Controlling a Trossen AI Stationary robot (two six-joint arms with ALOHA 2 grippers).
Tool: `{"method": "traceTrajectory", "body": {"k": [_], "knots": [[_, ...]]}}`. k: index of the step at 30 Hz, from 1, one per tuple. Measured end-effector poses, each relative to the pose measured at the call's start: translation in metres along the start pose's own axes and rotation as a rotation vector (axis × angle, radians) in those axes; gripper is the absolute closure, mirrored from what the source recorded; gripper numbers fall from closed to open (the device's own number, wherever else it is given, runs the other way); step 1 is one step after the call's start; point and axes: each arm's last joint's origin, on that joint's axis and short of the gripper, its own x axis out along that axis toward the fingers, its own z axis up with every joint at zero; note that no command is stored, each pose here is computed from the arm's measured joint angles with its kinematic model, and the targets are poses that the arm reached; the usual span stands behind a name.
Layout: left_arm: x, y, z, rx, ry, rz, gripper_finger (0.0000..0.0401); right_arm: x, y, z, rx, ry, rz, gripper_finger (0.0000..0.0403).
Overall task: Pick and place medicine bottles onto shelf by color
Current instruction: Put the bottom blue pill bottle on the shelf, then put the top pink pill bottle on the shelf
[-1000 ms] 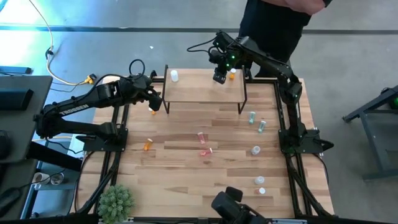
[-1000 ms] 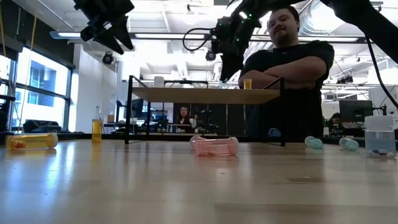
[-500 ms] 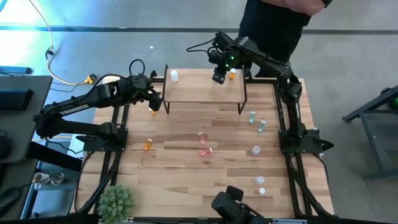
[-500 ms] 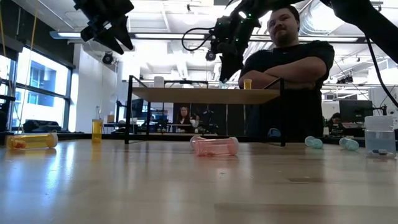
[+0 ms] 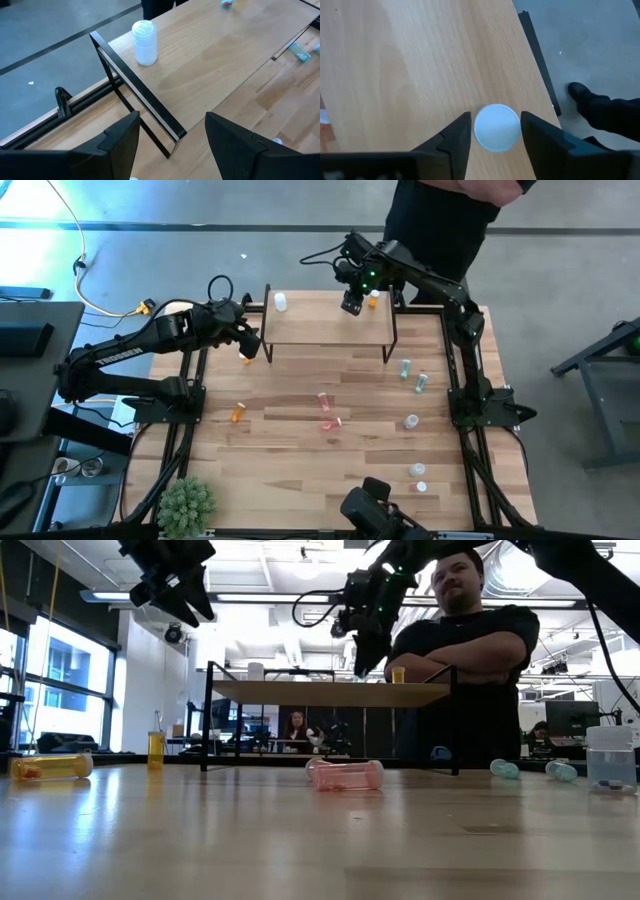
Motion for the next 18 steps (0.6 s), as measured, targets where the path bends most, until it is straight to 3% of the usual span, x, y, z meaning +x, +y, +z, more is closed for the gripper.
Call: {"method": "traceTrajectory", "body": {"k": [13, 18], "knots": [[0.0, 0.0, 0.0, 0.0, 0.0, 0.0, 0.0185, -0.001, -0.002, 0.006, -0.012, -0.064, -0.014, 0.0237], [0.0, 0.0, 0.0, -0.001, 0.0, 0.0, 0.0185, -0.015, -0.002, 0.013, -0.022, -0.119, -0.032, 0.0237]]}}
